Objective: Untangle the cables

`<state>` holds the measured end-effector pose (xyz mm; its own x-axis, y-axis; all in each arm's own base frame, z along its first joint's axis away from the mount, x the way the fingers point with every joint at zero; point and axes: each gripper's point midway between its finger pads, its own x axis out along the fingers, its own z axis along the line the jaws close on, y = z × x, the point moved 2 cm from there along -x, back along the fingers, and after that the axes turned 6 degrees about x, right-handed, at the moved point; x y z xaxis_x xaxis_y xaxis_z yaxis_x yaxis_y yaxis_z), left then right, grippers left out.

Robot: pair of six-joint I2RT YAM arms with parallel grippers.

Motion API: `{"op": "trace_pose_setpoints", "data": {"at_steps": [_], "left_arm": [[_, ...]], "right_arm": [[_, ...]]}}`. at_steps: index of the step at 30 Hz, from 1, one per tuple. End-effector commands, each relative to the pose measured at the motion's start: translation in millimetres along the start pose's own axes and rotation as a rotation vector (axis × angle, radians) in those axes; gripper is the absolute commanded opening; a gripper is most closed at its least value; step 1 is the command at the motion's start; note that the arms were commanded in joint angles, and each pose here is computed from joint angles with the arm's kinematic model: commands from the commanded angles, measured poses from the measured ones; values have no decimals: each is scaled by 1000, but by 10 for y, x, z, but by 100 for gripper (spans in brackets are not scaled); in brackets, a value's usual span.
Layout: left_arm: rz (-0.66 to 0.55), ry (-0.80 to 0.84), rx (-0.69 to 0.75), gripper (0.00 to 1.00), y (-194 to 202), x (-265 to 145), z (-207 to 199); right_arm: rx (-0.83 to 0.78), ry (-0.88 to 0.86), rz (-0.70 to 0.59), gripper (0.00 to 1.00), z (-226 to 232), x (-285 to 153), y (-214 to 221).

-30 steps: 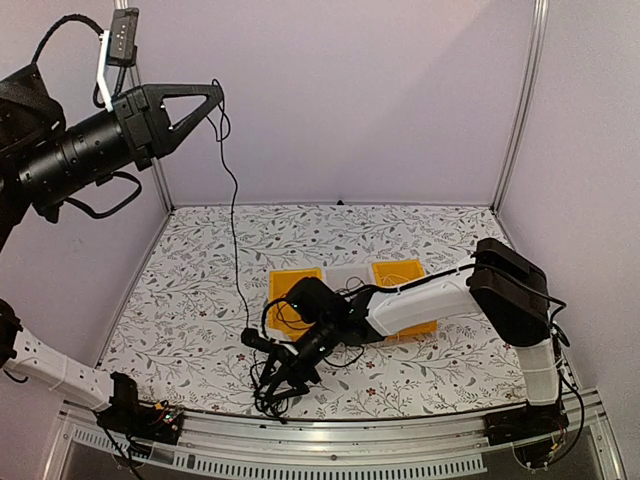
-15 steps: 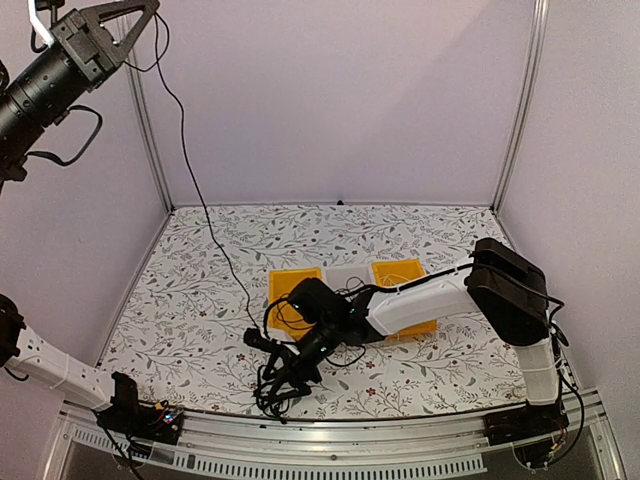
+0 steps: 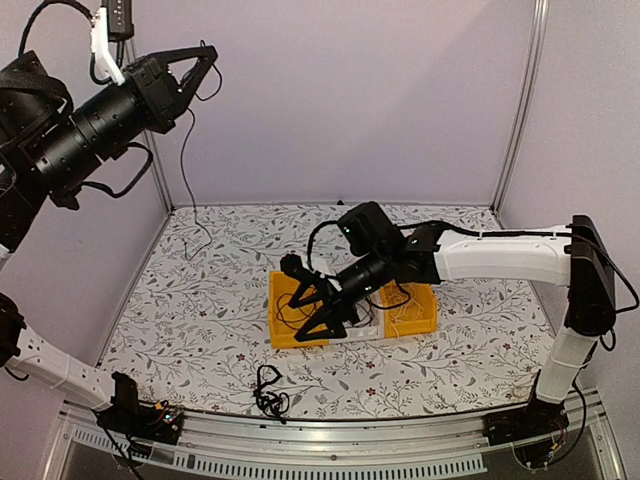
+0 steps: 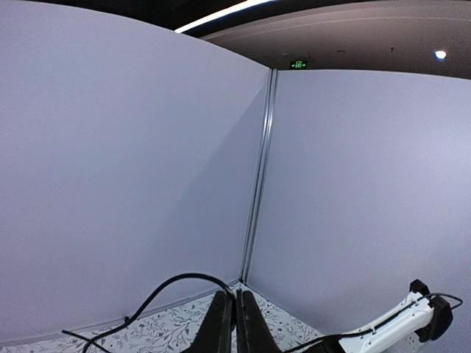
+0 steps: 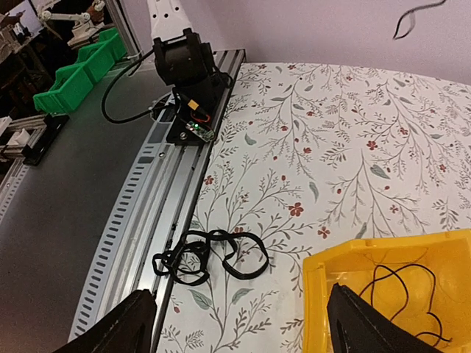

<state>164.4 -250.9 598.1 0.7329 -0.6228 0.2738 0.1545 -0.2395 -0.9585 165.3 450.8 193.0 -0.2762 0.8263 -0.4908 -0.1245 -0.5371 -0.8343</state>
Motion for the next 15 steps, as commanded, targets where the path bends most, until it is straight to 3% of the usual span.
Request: {"op": "trace_pose_setpoints", "data": {"at_steps": [1, 15], "left_arm": [[19, -12, 22, 0, 226, 64, -52], [170, -25, 122, 0, 926, 310, -181]], "right_arm": [[-30, 80, -8, 85, -98, -479, -42], [42, 350, -17, 86, -488, -1590, 587]]}}
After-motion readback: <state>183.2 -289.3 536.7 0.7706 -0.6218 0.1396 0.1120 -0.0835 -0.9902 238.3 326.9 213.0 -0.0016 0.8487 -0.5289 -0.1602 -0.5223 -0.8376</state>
